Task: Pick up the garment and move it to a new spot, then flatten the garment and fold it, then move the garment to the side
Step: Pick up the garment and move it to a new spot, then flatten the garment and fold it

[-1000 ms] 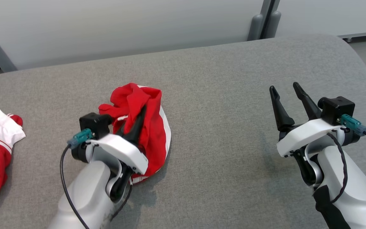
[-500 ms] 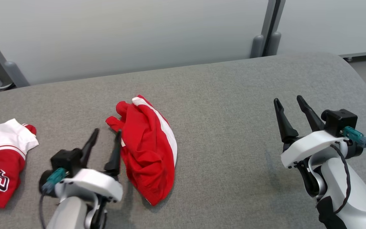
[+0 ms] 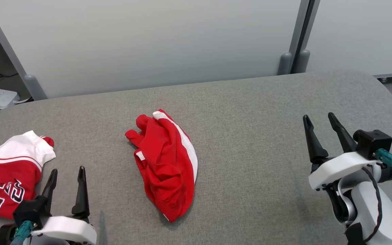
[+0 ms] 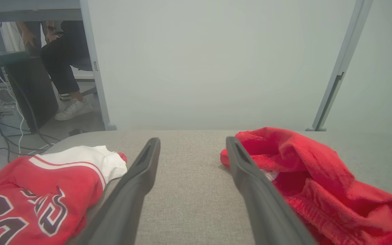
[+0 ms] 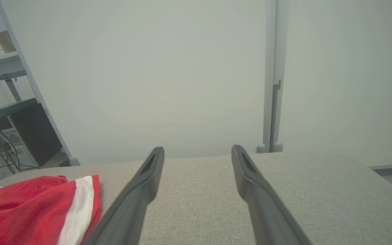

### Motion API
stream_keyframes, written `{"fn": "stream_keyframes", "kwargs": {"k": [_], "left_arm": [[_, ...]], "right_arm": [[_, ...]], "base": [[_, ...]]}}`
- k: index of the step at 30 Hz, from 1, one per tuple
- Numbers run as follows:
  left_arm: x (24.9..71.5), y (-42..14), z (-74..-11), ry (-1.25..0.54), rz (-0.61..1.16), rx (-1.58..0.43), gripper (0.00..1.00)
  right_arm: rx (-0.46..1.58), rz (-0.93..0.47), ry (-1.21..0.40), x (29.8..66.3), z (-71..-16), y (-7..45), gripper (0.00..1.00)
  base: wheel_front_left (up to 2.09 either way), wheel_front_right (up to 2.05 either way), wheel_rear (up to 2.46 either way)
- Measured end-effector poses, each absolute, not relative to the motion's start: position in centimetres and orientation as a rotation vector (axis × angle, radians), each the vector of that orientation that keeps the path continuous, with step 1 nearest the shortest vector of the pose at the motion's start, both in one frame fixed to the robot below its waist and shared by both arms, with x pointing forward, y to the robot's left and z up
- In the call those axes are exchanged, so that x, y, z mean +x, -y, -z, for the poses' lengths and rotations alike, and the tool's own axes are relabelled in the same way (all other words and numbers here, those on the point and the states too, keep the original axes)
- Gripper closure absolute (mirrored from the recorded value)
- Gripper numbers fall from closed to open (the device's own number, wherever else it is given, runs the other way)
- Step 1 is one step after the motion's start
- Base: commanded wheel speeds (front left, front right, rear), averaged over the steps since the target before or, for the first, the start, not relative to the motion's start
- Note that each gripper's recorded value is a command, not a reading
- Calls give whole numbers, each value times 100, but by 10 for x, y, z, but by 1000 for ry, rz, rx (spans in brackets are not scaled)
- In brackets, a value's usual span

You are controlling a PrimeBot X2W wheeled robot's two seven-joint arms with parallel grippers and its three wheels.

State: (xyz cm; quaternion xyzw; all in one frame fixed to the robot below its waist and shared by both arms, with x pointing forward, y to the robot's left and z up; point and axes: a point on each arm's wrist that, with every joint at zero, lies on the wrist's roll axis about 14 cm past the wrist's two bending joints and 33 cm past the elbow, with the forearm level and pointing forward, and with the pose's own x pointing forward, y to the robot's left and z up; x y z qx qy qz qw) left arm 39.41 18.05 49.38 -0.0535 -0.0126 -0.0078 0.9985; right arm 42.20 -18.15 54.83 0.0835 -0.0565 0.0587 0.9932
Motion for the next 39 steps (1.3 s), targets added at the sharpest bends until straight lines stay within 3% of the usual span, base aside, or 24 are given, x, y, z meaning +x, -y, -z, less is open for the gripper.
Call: {"fn": "stream_keyframes", "kwargs": {"k": [18, 39], "left_arm": [[383, -193, -504, 67, -28, -71, 0], [372, -221, -498, 47, -90, -71, 0]], "right_arm": [[164, -117, 85, 414, -533, 179, 0], [186, -696, -71, 426, -499, -26, 0]], "base": [[0, 0, 0], [0, 0, 0]]}}
